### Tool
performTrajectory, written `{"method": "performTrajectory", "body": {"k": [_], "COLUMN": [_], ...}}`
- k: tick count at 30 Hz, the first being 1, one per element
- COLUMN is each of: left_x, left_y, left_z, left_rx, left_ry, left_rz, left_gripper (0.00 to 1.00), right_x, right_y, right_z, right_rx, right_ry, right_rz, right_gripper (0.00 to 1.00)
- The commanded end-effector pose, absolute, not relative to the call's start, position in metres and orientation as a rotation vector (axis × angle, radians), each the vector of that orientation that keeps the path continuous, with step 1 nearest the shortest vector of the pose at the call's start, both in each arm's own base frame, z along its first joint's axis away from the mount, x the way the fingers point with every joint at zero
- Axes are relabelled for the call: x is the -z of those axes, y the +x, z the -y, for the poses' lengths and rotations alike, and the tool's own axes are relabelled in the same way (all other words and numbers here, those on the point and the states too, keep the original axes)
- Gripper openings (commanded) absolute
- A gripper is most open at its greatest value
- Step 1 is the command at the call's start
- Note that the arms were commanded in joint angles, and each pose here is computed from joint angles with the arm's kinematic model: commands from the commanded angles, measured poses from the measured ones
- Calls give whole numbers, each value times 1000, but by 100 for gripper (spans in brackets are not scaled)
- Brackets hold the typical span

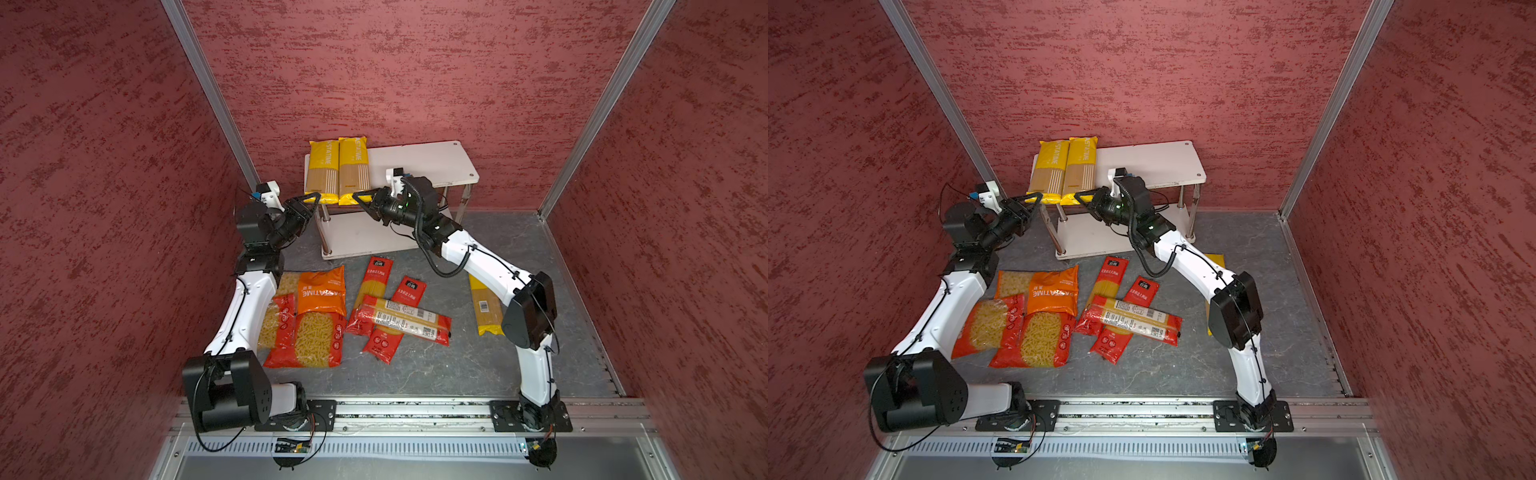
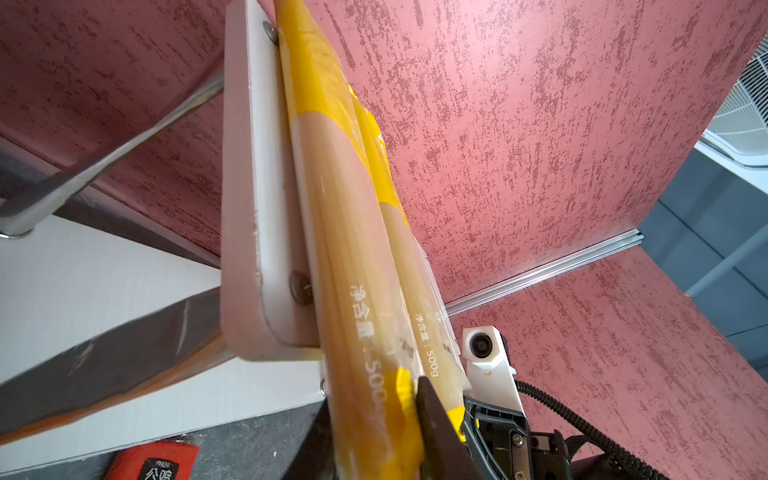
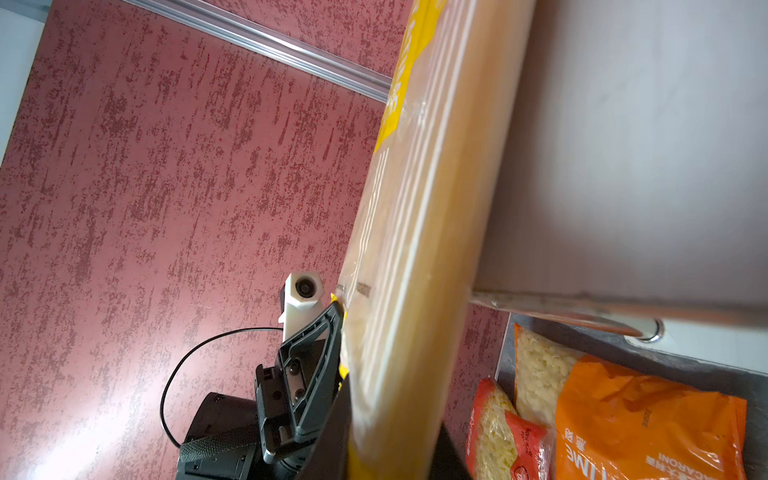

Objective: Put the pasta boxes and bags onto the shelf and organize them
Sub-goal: 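Hold the pack against the first pack with both grippers, pressing it upright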

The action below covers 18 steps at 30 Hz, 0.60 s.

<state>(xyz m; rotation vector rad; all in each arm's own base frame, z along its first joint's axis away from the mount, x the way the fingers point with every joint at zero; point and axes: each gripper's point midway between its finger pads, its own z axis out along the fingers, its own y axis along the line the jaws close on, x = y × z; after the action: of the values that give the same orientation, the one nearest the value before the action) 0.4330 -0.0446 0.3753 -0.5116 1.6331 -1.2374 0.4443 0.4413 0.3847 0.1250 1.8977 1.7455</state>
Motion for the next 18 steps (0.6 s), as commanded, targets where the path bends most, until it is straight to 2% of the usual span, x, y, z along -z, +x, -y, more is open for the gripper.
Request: {"method": "performTrajectory", "body": {"k": [1, 8, 18], "left_x": [-382, -384, -383], "left_y": [431, 428, 414], "left_z": [45, 49, 56], "left_rx": [1257, 1283, 1304], "left_ry": [-475, -471, -459], "left_rz": [-1612, -1611, -1621], "left_gripper": [23, 10, 4], "right_x": [-402, -409, -405], "right_y": [438, 443, 448], "right_z": [-434, -432, -434], "right_rx": [-1781, -1795, -1802], "right_ry": [70, 88, 102], "right_rz": [-1844, -1805, -1804], "right_gripper": [7, 7, 7]}}
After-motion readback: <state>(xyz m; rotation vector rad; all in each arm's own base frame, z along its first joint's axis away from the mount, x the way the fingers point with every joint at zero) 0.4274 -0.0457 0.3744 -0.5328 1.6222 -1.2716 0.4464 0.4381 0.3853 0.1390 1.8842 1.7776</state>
